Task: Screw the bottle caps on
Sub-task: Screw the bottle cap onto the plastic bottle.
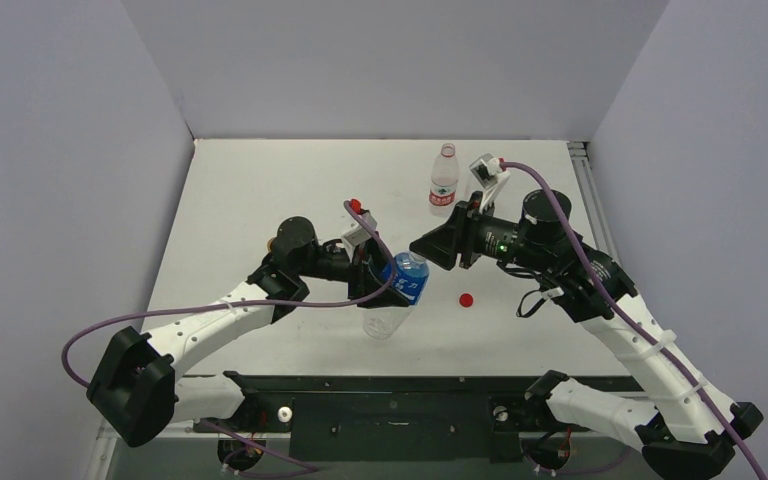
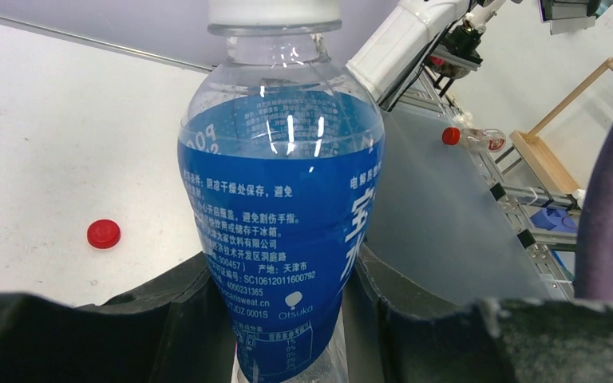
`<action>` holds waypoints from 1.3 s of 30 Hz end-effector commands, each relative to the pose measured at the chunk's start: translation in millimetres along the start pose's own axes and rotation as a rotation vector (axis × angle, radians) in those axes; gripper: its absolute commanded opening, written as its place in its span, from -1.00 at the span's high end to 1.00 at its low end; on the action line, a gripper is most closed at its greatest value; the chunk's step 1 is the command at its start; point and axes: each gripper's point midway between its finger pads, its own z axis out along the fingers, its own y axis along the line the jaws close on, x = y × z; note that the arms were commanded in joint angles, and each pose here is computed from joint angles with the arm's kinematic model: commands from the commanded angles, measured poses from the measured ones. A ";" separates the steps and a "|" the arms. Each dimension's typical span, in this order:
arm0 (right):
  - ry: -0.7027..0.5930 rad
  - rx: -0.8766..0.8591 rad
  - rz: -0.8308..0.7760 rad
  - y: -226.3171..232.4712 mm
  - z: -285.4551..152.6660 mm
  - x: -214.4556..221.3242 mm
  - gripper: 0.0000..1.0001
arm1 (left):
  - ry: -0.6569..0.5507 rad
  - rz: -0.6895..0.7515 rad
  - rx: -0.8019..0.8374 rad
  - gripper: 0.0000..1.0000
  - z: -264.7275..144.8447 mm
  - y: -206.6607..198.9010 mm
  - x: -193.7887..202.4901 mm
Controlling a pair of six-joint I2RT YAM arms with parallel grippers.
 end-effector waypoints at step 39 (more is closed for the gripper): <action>-0.195 0.583 0.302 -67.7 25.8 -26.3 -0.17 | -0.157 0.519 -1.161 1.00 -42.0 92.9 -70.1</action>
